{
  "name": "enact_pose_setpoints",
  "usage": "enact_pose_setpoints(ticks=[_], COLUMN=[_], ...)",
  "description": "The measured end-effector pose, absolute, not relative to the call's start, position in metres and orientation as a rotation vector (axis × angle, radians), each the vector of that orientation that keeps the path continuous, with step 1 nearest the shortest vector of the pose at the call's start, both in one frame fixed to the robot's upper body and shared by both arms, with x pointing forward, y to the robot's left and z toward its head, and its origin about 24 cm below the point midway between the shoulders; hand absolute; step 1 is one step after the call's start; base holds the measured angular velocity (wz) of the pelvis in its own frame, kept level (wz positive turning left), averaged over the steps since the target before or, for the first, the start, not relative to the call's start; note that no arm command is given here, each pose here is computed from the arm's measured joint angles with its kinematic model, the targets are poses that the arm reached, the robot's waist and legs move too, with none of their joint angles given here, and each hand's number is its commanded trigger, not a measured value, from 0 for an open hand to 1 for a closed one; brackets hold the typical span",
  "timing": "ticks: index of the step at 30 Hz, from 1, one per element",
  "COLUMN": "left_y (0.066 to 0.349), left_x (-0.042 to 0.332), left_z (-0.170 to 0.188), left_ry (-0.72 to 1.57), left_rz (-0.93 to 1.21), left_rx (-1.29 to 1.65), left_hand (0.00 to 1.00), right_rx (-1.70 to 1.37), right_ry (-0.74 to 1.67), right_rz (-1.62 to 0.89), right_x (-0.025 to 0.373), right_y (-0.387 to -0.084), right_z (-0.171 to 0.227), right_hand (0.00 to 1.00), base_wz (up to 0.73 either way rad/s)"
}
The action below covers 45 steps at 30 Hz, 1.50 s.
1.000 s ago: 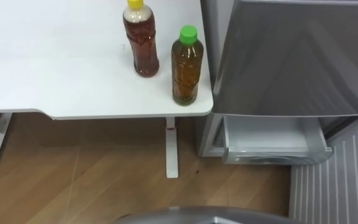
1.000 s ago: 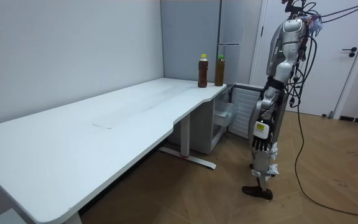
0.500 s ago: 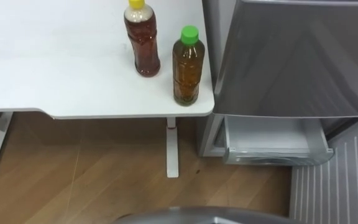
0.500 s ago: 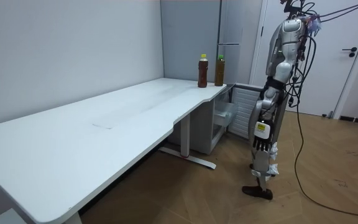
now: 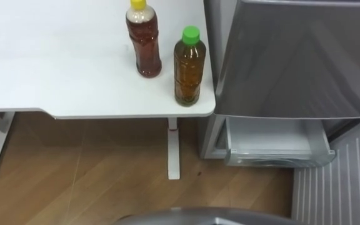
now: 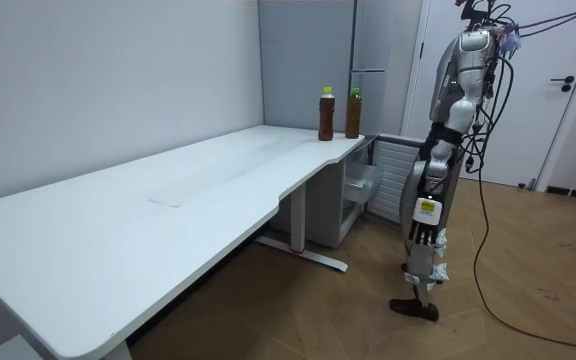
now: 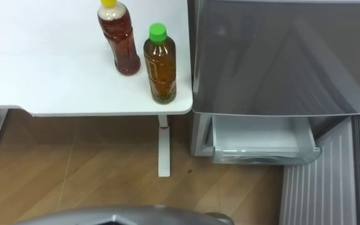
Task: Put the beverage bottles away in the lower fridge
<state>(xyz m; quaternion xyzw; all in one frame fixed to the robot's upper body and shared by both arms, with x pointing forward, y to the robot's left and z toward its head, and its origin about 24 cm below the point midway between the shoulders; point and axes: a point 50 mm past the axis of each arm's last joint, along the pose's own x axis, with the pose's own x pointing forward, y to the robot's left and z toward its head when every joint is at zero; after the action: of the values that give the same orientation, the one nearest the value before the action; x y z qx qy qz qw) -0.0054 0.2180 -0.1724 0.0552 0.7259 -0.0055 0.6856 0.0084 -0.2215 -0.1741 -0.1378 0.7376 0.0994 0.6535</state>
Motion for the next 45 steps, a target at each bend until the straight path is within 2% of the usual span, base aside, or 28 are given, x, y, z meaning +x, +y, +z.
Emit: enact_pose_setpoints(ticks=[8, 14, 16, 19, 21, 25, 30, 40, 45], left_y=[0.225, 0.237, 0.253, 0.273, 0.279, 0.282, 0.284, 0.277, 0.271], left_x=[-0.014, -0.013, 0.019, 0.060, 0.077, 0.102, 0.117, 0.165, 0.175], left_z=[-0.171, -0.168, -0.158, -0.138, -0.127, -0.107, -0.088, -0.007, 0.024], left_ry=[1.609, 1.566, 1.355, 1.056, 0.935, 0.793, 0.652, 0.174, -0.005], left_rz=[0.266, 0.586, 0.799, 0.970, 1.020, 1.081, 1.139, 1.113, 1.058], left_rx=[-0.012, -0.081, -0.207, -0.286, -0.299, -0.243, -0.120, 0.019, 0.075], left_hand=[0.00, 0.00, 0.00, 0.00, 0.00, 0.00, 0.00, 0.00, 0.00], right_rx=[-0.257, -0.241, -0.249, -0.285, -0.298, -0.304, -0.320, -0.299, -0.297], right_ry=[1.685, 1.682, 1.675, 1.648, 1.624, 1.604, 1.589, 1.582, 1.575], right_rz=[0.128, 0.088, 0.082, 0.050, 0.031, 0.007, 0.007, 0.019, 0.037], right_x=[0.005, 0.001, 0.000, 0.001, 0.001, -0.003, -0.003, -0.008, -0.008], right_y=[-0.226, -0.226, -0.226, -0.229, -0.230, -0.232, -0.232, -0.234, -0.233], right_z=[-0.173, -0.173, -0.174, -0.173, -0.173, -0.173, -0.172, -0.172, -0.172], right_hand=[0.00, 0.00, 0.00, 0.00, 0.00, 0.00, 0.00, 0.00, 0.00], base_wz=[0.06, 0.00, 0.00, -0.03, -0.02, -0.02, 0.00, 0.04, 0.00])
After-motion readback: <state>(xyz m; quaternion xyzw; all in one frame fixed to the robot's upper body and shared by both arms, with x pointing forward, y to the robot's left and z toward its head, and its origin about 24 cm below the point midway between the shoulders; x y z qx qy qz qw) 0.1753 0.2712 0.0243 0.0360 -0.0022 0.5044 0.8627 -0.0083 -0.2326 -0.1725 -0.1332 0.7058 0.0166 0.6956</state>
